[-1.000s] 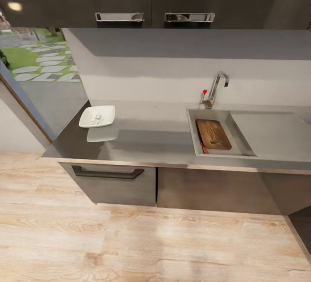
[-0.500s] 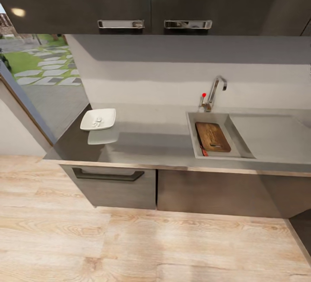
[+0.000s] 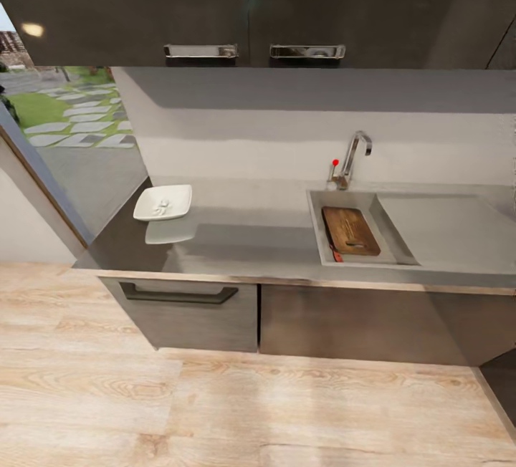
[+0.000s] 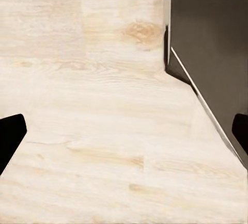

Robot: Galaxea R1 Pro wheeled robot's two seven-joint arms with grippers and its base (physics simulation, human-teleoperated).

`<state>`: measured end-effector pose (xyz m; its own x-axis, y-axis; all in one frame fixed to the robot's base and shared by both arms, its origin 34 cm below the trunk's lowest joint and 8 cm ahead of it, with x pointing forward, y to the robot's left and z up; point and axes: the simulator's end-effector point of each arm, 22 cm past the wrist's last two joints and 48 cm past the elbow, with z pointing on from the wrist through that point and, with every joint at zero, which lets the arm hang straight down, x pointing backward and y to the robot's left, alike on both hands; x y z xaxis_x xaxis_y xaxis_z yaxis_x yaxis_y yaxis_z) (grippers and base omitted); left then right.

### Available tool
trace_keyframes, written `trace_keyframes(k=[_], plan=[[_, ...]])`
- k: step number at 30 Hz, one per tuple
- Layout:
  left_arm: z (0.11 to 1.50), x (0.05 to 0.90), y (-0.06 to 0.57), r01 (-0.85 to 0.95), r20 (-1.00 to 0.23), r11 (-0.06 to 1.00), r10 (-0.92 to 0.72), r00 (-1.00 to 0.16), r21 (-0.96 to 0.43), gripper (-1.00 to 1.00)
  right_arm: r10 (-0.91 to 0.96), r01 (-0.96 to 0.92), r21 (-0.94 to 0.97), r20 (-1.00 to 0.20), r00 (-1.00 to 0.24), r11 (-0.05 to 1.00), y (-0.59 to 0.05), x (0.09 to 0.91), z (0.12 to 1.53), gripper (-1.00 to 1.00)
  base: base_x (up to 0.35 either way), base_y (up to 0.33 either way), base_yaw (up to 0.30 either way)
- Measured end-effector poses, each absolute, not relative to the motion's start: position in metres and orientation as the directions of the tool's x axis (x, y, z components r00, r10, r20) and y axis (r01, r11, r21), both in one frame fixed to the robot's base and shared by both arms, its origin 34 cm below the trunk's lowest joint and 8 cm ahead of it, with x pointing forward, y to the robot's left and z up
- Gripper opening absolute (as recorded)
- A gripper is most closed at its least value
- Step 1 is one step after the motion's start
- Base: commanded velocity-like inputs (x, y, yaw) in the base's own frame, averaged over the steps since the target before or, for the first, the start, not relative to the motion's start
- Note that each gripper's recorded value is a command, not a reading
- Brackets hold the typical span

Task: In the kitchen, take the Vidalia onion out of the sink, dice it on the chopping board with the paring knife, put the diced onion into the bowl on the countertop, then place both the paring knife and the chopping board into the sink.

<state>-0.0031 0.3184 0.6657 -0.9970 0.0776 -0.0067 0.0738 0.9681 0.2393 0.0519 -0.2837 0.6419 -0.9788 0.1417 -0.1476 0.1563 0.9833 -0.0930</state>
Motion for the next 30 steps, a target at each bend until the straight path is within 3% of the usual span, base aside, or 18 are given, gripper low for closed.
trace_keyframes(k=[9,30], plan=[[0.685,-0.069,0.358,0.146,0.146,0.944,0.106,-0.984,0.295,1.0,0.14,0.157,-0.095,-0.162,-0.977,0.983,-0.287,0.057,0.641,1.0,0.0,0.0,-0.078],[0.681,-0.062,0.359,0.139,0.123,0.943,0.106,-0.987,0.301,1.0,0.142,0.161,-0.088,-0.194,-0.971,0.983,-0.285,0.069,0.639,1.0,0.0,0.0,-0.064]])
